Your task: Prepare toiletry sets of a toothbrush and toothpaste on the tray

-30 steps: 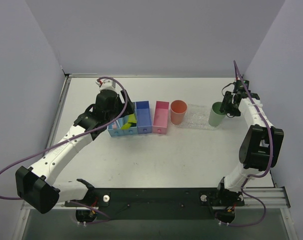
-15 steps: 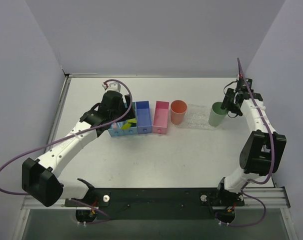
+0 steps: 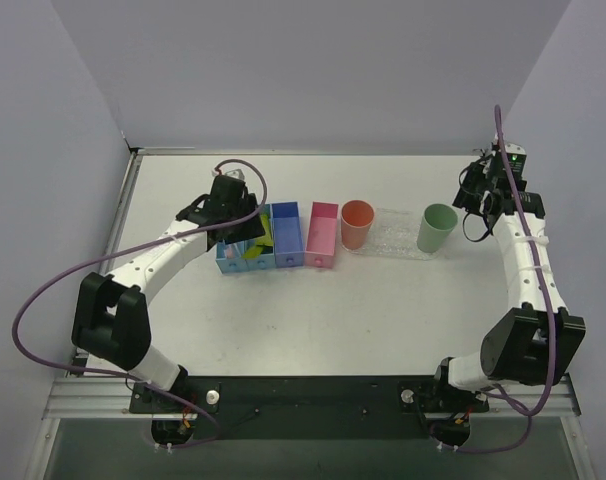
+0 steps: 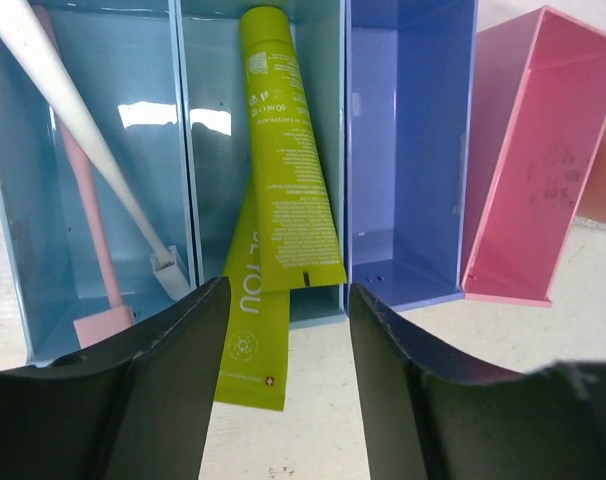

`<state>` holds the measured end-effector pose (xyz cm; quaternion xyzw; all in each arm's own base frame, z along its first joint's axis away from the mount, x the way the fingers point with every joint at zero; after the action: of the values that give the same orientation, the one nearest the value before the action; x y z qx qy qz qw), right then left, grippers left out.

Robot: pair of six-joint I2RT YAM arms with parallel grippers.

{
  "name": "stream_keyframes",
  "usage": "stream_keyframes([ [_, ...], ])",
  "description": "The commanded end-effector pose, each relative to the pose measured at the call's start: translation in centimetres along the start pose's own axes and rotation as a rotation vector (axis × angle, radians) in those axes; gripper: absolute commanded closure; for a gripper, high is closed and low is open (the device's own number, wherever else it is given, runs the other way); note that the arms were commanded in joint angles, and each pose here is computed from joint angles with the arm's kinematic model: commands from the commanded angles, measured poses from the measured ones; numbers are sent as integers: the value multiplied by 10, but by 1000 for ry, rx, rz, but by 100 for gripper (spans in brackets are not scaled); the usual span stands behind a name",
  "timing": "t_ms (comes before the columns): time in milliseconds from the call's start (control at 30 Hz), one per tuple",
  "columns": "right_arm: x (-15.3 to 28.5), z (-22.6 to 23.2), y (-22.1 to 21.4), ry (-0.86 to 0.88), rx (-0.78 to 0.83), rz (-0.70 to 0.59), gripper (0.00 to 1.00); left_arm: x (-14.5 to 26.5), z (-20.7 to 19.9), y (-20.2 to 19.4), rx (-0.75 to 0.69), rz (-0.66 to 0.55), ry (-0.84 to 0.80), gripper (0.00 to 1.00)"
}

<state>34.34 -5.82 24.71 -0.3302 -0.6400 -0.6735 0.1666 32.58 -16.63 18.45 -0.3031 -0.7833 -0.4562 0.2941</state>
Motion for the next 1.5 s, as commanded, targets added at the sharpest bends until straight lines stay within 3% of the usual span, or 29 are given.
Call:
stream_keyframes([
  [0,20,-3,17,-17,3,-72,56,-4,-20,21,18,-2,-131,43],
  [800,22,2,22,21,-21,-94,56,-44,-1,-2,176,180,-76,46],
  [1167,18,1,18,14,-16,-81,57,-43,-7,3,302,169,-139,53],
  [1467,18,1,20,8,-14,-90,57,-44,-10,0,353,191,-159,53],
])
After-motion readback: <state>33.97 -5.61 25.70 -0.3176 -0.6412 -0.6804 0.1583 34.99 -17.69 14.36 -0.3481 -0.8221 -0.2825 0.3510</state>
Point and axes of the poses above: each gripper's point midway between its finger pads, its own x axis back along the fingers, its own z axis along the line the jaws close on, y = z × x, the point moved 6 cm from there along x, back along the fingers, and after that the axes turned 9 degrees about x, right-handed, at the moved point
